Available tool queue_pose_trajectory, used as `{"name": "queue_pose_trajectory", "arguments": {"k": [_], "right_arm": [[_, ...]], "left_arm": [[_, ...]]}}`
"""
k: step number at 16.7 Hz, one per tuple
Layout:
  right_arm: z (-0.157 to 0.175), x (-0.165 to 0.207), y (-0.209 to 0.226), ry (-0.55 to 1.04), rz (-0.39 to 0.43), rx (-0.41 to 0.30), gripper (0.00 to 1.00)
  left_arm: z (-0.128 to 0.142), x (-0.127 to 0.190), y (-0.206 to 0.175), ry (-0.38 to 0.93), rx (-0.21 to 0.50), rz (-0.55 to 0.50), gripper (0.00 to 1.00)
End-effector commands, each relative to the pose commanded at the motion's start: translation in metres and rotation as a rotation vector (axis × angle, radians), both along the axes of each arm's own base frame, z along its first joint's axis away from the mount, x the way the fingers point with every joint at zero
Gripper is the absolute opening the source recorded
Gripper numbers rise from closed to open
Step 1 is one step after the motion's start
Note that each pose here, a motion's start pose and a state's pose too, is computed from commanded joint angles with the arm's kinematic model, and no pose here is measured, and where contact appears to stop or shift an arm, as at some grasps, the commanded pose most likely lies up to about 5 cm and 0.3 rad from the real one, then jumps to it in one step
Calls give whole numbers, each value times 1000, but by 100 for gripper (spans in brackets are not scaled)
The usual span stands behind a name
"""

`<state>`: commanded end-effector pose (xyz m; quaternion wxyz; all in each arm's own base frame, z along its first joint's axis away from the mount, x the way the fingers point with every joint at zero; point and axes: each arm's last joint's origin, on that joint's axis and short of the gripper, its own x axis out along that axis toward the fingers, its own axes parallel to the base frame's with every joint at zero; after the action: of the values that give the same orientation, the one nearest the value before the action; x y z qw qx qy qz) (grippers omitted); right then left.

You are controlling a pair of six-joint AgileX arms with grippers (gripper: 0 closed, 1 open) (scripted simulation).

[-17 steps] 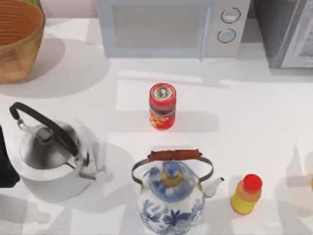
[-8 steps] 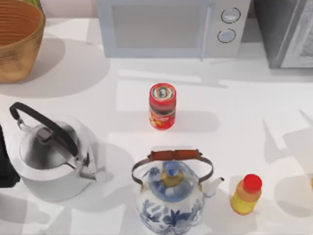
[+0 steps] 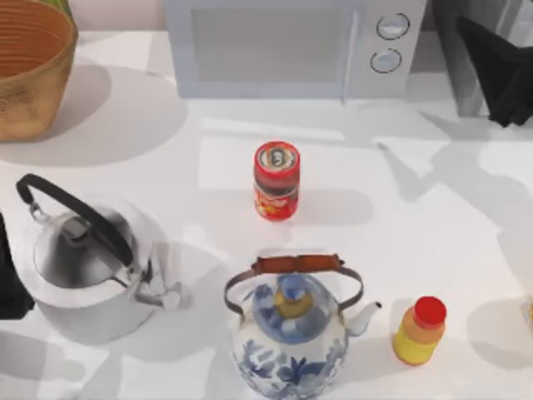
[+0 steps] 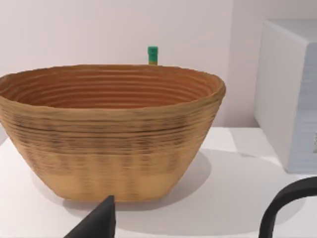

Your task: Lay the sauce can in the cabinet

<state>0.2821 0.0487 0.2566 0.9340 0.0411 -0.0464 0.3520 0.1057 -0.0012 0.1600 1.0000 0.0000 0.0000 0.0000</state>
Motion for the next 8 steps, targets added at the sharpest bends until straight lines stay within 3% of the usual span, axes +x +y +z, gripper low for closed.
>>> {"name": "queue_pose_trajectory", "arguments": {"k": [4, 8], "right_arm": [[-36, 71, 25, -24, 227, 15, 100], [-104, 120, 52, -34, 450, 15, 100]], "left_arm": [[0, 0, 0, 0, 0, 0, 100], [0, 0, 0, 0, 0, 0, 100]]}}
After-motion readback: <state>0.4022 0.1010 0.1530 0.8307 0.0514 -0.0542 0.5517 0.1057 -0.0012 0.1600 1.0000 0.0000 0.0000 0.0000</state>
